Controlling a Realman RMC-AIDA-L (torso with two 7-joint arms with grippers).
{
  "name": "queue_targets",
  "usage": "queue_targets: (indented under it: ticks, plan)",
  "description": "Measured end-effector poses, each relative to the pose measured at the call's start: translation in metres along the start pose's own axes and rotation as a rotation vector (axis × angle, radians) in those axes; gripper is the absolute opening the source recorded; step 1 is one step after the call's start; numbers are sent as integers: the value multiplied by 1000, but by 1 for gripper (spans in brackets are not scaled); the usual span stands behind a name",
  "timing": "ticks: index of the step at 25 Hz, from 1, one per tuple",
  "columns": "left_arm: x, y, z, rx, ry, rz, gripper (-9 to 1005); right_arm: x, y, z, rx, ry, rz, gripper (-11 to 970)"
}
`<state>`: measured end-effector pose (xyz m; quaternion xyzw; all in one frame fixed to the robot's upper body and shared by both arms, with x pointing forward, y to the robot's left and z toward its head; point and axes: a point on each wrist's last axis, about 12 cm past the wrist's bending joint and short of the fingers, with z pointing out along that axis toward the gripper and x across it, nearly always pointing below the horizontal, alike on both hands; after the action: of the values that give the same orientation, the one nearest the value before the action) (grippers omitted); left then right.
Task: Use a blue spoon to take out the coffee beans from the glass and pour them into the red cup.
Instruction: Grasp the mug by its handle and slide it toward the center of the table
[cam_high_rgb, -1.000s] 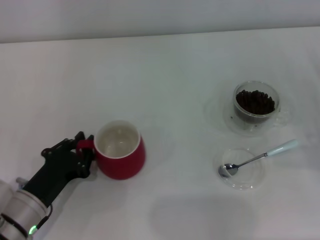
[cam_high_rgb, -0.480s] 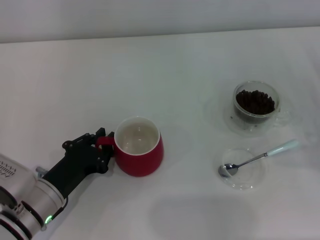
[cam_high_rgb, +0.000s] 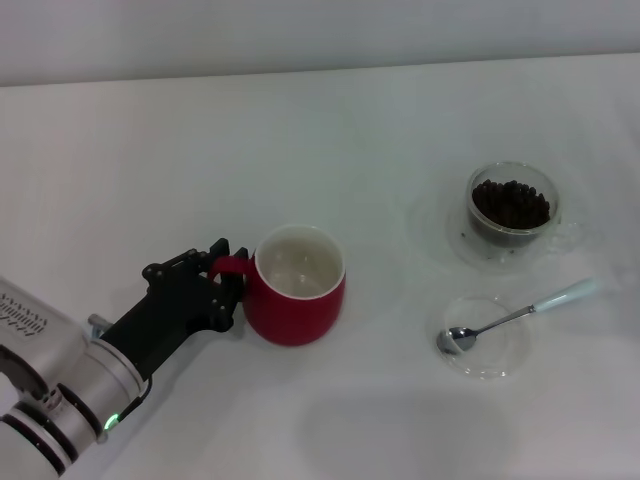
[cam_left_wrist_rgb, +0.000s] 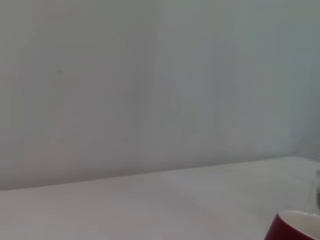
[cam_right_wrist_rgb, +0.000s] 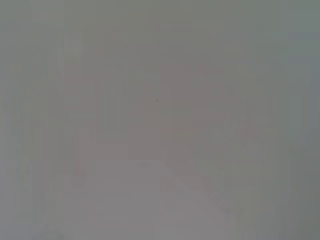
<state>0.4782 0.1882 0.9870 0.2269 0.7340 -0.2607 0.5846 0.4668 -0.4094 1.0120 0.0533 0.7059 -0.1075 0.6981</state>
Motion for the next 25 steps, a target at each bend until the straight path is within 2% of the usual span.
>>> queue_targets:
  ticks: [13,25]
  plan:
    - [0,-4,14,23,66,15,233,0,-1,0,0,-4,-3,872]
    - [-8,-12,28,98,79,69,231,-1,-1,0,1,-5,-2,872]
